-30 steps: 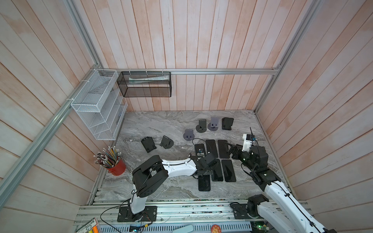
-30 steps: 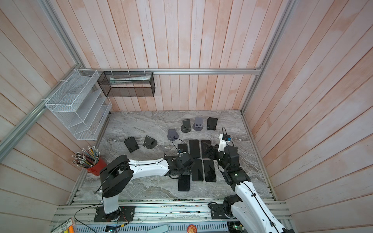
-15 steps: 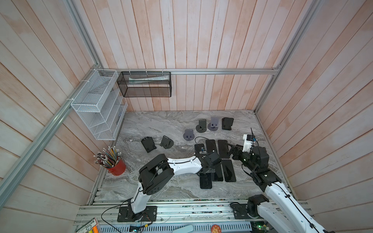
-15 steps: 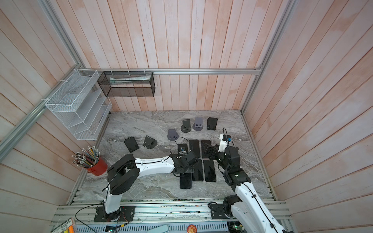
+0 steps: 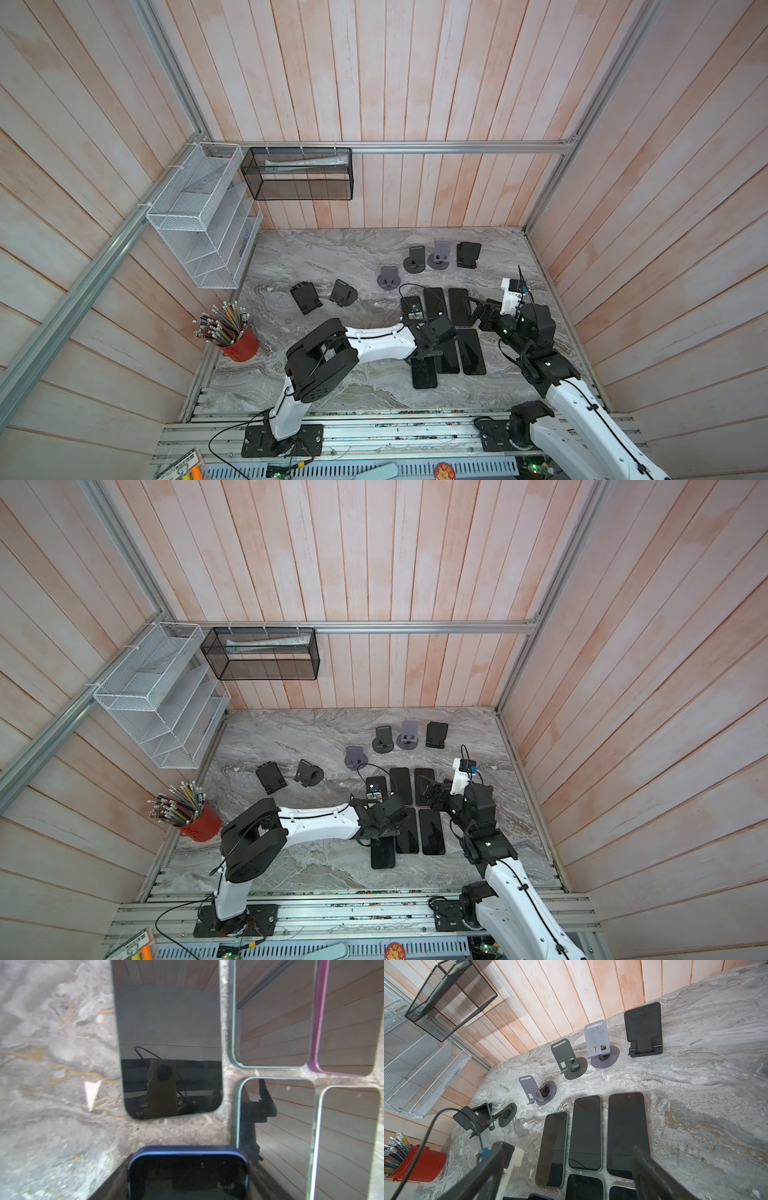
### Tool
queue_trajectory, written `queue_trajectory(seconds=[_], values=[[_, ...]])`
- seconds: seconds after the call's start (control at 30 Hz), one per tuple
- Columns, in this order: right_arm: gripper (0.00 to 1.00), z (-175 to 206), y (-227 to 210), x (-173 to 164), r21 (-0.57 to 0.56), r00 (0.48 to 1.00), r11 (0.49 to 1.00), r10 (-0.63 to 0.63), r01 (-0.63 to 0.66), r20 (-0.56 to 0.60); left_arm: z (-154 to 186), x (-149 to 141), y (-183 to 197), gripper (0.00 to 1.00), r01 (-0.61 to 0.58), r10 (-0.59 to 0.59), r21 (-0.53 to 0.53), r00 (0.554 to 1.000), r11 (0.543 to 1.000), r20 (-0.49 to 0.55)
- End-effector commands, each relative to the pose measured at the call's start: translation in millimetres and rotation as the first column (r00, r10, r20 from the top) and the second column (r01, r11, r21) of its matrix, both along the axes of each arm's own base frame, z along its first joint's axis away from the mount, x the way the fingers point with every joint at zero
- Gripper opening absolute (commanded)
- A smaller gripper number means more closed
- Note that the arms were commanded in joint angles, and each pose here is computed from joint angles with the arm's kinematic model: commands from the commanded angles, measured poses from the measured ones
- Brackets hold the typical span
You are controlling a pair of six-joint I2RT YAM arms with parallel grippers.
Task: Remove the phone from the phone stand
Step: Place the phone at the bottom-center of the table.
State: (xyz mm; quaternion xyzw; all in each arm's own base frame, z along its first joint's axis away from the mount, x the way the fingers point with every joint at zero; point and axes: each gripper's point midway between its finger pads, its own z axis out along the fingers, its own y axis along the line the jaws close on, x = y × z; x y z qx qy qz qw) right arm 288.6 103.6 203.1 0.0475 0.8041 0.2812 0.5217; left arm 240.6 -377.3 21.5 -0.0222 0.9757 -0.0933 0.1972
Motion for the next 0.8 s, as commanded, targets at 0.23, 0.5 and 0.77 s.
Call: queue_trajectory(seconds=[0.23,0.5,0.77], values=[[0.96,1.2,0.3,-2.2,0.009,1.000,1.000,0.009,-0.009,0.009,-64.8,-44.2,70.6,0.80,0.062,-0.004,0.287,0.981,0.956,-0.196],[0.96,-1.2,-2.9,-3.1,0.000,1.000,1.000,-0.005,0.005,0.002,-72.6,-41.0,70.6,0.86,0.066,-0.003,0.288,0.977,0.955,-0.212],[0.95,-5.4,-1.3,-1.4,-0.004,1.000,1.000,0.000,0.000,-0.015,-38.0,-28.0,44.9,0.87,0.106,-0.081,0.149,0.983,0.983,-0.163]])
